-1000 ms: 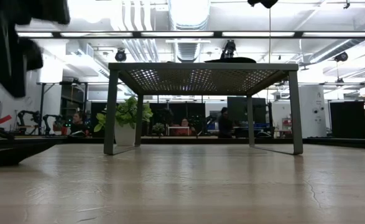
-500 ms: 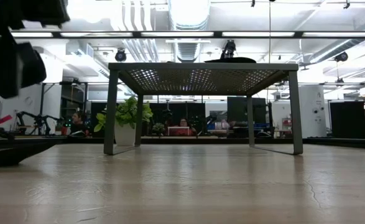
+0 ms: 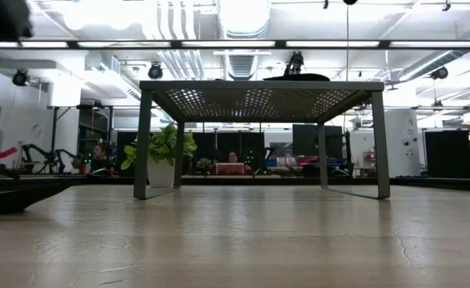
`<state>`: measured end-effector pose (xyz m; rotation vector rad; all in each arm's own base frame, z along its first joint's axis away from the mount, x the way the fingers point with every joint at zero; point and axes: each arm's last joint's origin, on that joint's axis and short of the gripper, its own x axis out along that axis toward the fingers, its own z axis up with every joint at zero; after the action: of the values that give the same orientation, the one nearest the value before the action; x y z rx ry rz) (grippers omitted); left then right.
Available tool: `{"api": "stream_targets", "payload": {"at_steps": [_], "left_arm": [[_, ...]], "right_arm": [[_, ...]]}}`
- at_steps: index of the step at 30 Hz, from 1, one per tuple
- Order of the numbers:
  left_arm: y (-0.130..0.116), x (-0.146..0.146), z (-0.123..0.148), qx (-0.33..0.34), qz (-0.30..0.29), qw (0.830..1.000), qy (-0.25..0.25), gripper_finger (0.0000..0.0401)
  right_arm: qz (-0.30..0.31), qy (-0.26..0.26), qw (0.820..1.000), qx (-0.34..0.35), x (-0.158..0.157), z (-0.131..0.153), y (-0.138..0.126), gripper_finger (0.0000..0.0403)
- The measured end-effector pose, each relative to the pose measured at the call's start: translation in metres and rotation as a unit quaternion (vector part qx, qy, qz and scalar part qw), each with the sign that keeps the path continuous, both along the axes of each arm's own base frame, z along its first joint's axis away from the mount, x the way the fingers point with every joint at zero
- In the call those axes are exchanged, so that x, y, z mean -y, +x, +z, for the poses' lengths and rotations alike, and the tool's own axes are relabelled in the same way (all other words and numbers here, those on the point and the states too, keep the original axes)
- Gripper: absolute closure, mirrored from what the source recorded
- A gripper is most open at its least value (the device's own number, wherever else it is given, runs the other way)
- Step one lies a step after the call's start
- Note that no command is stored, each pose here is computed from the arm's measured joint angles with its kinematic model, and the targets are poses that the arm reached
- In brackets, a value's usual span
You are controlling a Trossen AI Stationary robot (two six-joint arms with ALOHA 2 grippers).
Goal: Pick & Place Mini shaped plates
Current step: Stack the black drop-shaped plate on top of the black drop-shaped plate on the shelf
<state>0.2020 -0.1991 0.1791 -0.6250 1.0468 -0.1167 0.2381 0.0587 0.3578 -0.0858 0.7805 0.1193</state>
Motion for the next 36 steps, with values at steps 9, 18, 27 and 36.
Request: {"api": "stream_targets", "payload": {"at_steps": [9, 18, 27, 36], "left_arm": [[0.006, 0.004, -0.031, -0.013, -0.017, 0.997, 0.074, 0.0218], [0.009, 0.005, -0.036, -0.010, 0.000, 0.997, 0.072, 0.0228], [0.014, 0.011, -0.030, 0.025, -0.018, 0.999, 0.042, 0.0359], [0.015, 0.012, -0.030, 0.027, -0.019, 0.999, 0.036, 0.0400]], "right_arm": [[-0.004, 0.007, 1.000, 0.007, -0.001, 0.001, 0.001, 0.0326], [-0.004, 0.007, 1.000, 0.008, -0.001, 0.001, 0.001, 0.0337], [-0.006, 0.009, 1.000, 0.007, -0.001, 0.001, 0.001, 0.0343], [-0.007, 0.008, 1.000, 0.002, -0.001, -0.002, 0.001, 0.0342]]}}
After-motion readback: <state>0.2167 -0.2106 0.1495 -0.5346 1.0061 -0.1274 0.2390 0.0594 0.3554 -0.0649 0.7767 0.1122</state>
